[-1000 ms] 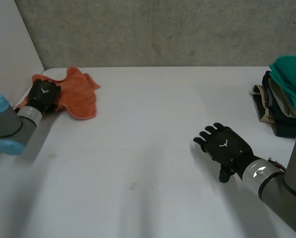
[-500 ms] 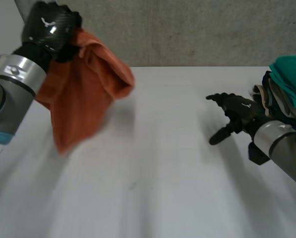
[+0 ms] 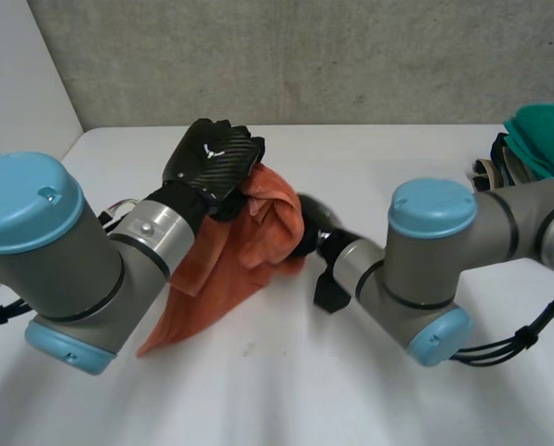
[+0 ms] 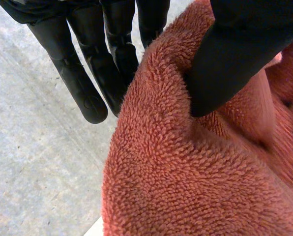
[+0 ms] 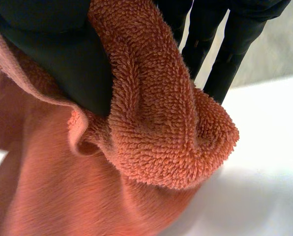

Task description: Fold the laundry.

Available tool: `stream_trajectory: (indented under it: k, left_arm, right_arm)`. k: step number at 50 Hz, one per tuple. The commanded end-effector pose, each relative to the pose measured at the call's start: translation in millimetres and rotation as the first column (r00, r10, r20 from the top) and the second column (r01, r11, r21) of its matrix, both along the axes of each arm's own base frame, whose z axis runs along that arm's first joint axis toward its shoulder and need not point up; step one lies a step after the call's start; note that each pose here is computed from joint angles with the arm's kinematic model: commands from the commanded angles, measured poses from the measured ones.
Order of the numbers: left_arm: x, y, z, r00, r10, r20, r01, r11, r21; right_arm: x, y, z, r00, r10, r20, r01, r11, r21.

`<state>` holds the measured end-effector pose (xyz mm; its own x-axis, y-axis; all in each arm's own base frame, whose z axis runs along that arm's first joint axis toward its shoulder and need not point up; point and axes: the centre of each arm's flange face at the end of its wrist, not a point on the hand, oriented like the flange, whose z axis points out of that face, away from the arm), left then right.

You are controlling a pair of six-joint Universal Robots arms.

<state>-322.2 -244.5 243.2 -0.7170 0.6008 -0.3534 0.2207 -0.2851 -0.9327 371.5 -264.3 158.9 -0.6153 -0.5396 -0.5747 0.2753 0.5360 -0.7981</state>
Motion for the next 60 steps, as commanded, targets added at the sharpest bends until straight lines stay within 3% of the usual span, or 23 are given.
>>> stream_trajectory:
  k: [1,6,10,15,19,25,29,33,40,44,47,52,54,58,60]
  left_arm:
    - [21.9,-3.5,8.1,0.998,0.055,0.007,-0.055,0.998,-0.015]
    - [37.8,-8.6,15.0,0.995,0.097,-0.005,-0.097,0.995,-0.016]
    - [40.3,-6.0,9.4,0.995,0.100,0.001,-0.100,0.995,0.006]
    - [40.5,-2.8,-3.1,0.995,0.094,0.015,-0.095,0.994,0.046]
    - [38.6,-4.6,-31.0,0.995,0.090,0.050,-0.096,0.988,0.123]
    - [36.3,-7.8,-65.4,0.991,0.085,0.100,-0.104,0.973,0.206]
    - [36.7,-7.7,-68.6,0.990,0.087,0.107,-0.108,0.971,0.214]
    - [37.6,-6.4,-70.9,0.989,0.089,0.114,-0.113,0.968,0.225]
    - [42.3,-4.9,-66.7,0.988,0.102,0.118,-0.127,0.965,0.230]
    - [46.1,-3.1,-55.4,0.987,0.110,0.114,-0.133,0.966,0.224]
    - [51.4,-3.9,-49.3,0.986,0.125,0.114,-0.148,0.963,0.226]
    - [55.5,-1.6,-37.9,0.985,0.132,0.107,-0.153,0.964,0.216]
    - [55.9,-0.8,-34.6,0.986,0.133,0.103,-0.152,0.966,0.210]
    - [56.0,0.5,-29.6,0.986,0.135,0.095,-0.151,0.968,0.199]
    - [56.2,1.2,-27.9,0.987,0.133,0.094,-0.150,0.969,0.197]
  right_arm:
    - [-34.3,-28.8,68.1,0.978,-0.162,-0.130,0.097,0.910,-0.402]
    - [-48.7,-26.4,119.5,0.917,-0.288,-0.275,0.019,0.721,-0.692]
    - [-47.2,-23.5,133.9,0.884,-0.338,-0.323,-0.038,0.637,-0.770]
    - [-46.6,-23.6,139.2,0.882,-0.339,-0.326,-0.052,0.619,-0.784]
    - [-33.2,-20.7,119.2,0.879,-0.302,-0.370,-0.103,0.637,-0.764]
    - [-18.7,-39.7,48.2,0.811,-0.266,-0.520,-0.208,0.701,-0.682]
    - [-17.4,-44.0,23.3,0.755,-0.270,-0.598,-0.269,0.704,-0.657]
    - [-19.2,-39.7,33.2,0.727,-0.304,-0.616,-0.283,0.685,-0.672]
    - [-48.1,-24.9,78.2,0.731,-0.360,-0.579,-0.217,0.682,-0.698]
    - [-76.1,-13.4,93.2,0.707,-0.379,-0.597,-0.185,0.715,-0.674]
    - [-91.8,-1.4,90.5,0.671,-0.341,-0.658,-0.193,0.777,-0.600]
    - [-113.3,19.8,64.4,0.587,-0.177,-0.790,-0.223,0.903,-0.368]
    - [-114.1,25.9,59.1,0.575,-0.134,-0.807,-0.237,0.917,-0.321]
    - [-108.1,27.8,35.3,0.593,-0.033,-0.804,-0.248,0.943,-0.221]
    - [-101.1,23.8,23.5,0.644,0.010,-0.765,-0.232,0.955,-0.183]
